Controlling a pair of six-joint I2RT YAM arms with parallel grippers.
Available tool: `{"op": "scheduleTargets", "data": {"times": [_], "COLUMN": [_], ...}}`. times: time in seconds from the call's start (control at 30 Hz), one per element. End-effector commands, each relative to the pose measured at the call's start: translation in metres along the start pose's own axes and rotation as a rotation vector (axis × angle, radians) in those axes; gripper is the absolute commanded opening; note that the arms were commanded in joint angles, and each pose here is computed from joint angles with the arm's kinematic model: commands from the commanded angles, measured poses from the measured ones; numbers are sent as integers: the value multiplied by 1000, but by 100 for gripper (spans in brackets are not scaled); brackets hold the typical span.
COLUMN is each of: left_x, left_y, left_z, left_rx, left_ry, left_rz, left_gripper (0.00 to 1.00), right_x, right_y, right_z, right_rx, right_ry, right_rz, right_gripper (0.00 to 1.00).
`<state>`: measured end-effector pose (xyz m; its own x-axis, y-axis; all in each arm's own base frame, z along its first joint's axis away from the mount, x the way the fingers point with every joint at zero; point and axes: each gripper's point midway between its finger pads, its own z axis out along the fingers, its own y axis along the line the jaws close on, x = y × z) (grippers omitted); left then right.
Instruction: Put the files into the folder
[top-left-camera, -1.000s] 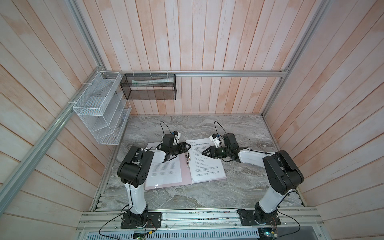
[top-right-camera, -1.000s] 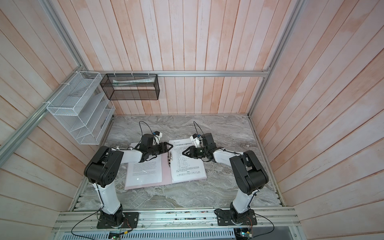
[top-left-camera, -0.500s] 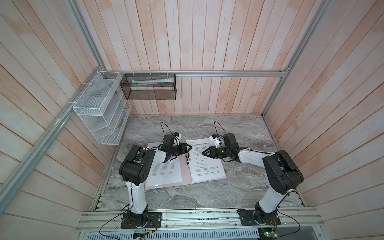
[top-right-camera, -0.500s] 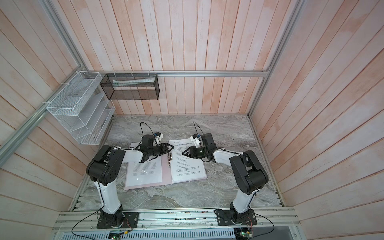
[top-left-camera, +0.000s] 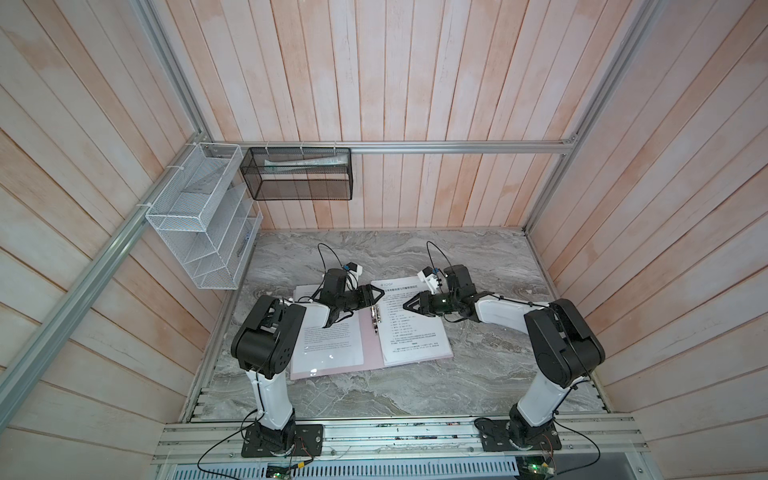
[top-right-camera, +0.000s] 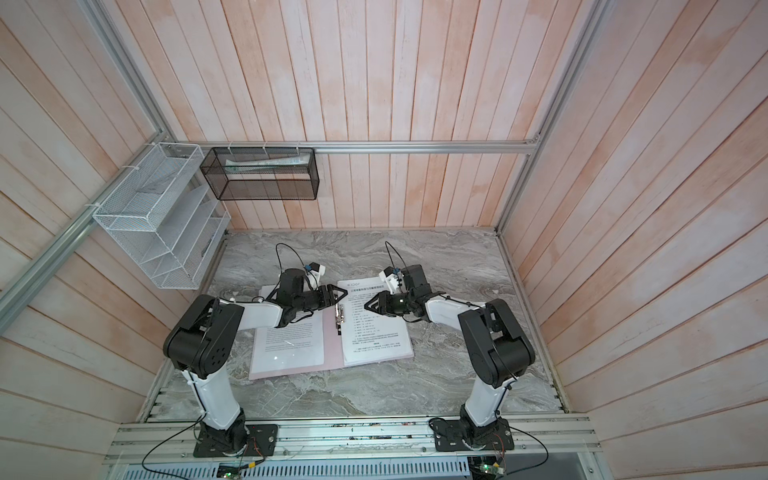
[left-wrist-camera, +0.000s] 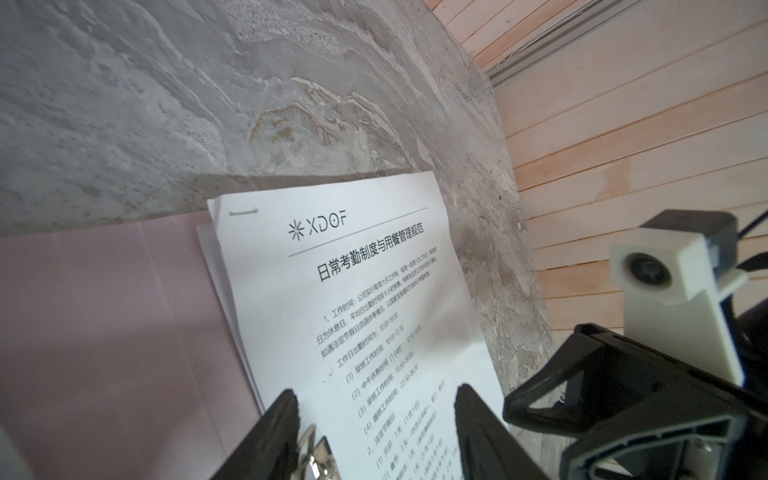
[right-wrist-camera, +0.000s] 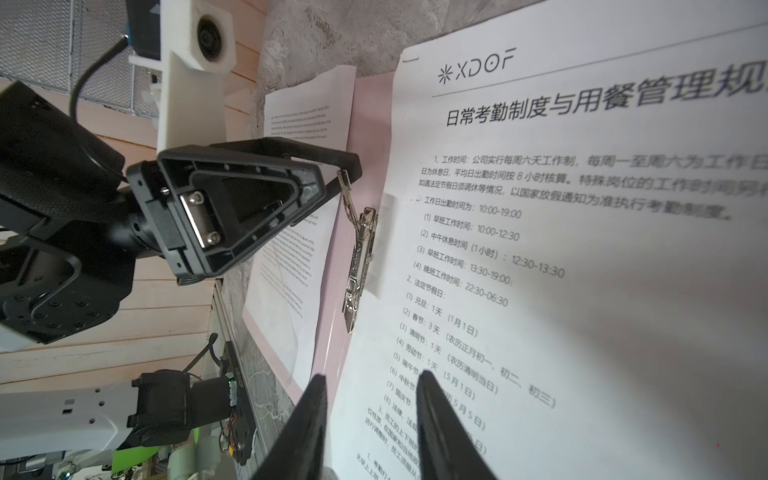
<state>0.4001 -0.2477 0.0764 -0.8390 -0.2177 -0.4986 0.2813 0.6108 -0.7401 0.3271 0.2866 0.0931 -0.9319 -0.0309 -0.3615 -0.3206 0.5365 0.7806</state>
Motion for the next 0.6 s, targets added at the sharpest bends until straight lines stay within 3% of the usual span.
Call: {"op": "scheduleTargets", "data": {"times": [0.0, 0.27, 0.57], "left_x": [2, 25, 12], "left_y": [-21, -40, -56], "left_z": [-8, -19, -47], "left_rx": [43, 48, 19], "left_ry": [-12, 3, -65], "left_rz": [27, 36, 69], "left_gripper": [62, 62, 62], "right_x": [-6, -14, -5], "right_y": [3, 9, 22], "right_z": [0, -6, -3], "right_rx": [13, 11, 4], "right_ry": [-1, -29, -56], "right_rz": [-28, -29, 31], "right_gripper": [34, 34, 31]}}
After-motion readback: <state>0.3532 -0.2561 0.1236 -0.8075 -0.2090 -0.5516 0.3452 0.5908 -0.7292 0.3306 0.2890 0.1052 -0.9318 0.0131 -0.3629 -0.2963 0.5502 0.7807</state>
